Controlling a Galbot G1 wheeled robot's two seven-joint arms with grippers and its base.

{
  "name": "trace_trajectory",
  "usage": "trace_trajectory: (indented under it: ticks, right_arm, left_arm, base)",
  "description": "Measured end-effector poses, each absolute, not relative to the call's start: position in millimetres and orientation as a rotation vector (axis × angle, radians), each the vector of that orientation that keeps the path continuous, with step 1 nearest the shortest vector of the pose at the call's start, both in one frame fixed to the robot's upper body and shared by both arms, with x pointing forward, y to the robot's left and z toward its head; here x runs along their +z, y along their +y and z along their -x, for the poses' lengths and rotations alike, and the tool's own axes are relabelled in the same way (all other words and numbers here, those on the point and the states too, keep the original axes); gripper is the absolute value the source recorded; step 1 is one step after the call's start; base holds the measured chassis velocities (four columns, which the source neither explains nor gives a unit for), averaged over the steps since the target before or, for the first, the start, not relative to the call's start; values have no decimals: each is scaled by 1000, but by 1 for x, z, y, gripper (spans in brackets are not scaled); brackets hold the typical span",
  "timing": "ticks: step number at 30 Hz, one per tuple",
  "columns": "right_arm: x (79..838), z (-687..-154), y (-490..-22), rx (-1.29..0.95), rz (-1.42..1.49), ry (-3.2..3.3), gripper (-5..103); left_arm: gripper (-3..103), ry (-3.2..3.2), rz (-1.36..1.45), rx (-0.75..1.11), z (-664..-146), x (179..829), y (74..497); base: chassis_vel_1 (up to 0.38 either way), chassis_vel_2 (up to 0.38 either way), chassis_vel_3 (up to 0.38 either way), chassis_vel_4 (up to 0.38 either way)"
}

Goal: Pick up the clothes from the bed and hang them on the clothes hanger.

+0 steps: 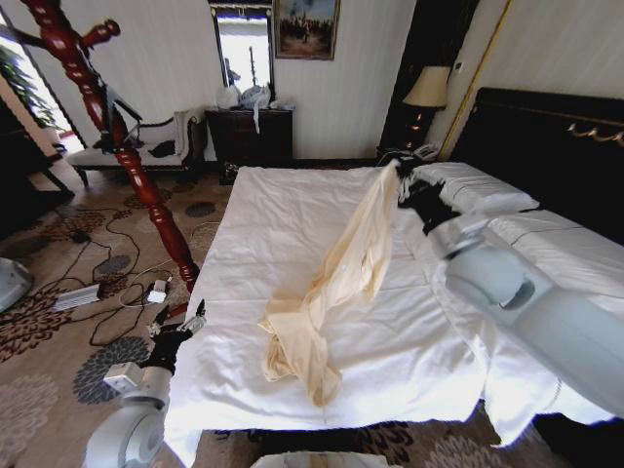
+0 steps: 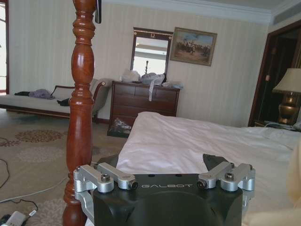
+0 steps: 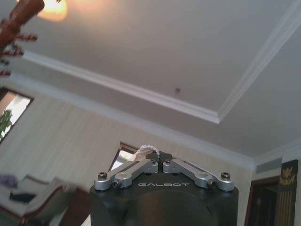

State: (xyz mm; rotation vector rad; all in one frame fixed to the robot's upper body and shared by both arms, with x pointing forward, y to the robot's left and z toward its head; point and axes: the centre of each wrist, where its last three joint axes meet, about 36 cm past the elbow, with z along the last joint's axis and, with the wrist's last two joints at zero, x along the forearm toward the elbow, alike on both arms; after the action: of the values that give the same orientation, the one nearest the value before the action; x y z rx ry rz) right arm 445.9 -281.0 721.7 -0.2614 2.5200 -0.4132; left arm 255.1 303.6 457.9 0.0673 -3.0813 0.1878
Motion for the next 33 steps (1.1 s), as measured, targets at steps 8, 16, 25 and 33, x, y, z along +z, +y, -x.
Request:
trace_trajectory:
  ticks: [8, 16, 25, 33]
  right_arm:
    - [811, -464, -281, -169, 224, 2411, 0]
    - [859, -461, -265, -65, 265, 2360, 0]
    - [849, -467, -233, -6, 354, 2378, 0]
    - [843, -487, -193, 82, 461, 2377, 0]
  left_arm:
    - [100, -3038, -161, 167, -239, 444, 295]
    - [100, -3012, 4, 309, -235, 440, 274]
    - [100, -2993, 548, 334, -243, 470, 254]
    - [100, -2985, 760, 277, -264, 488, 257]
  base:
    - [0, 0, 0, 0]
    - [0, 0, 0, 0]
    - [0, 0, 0, 0]
    - [0, 0, 0, 0]
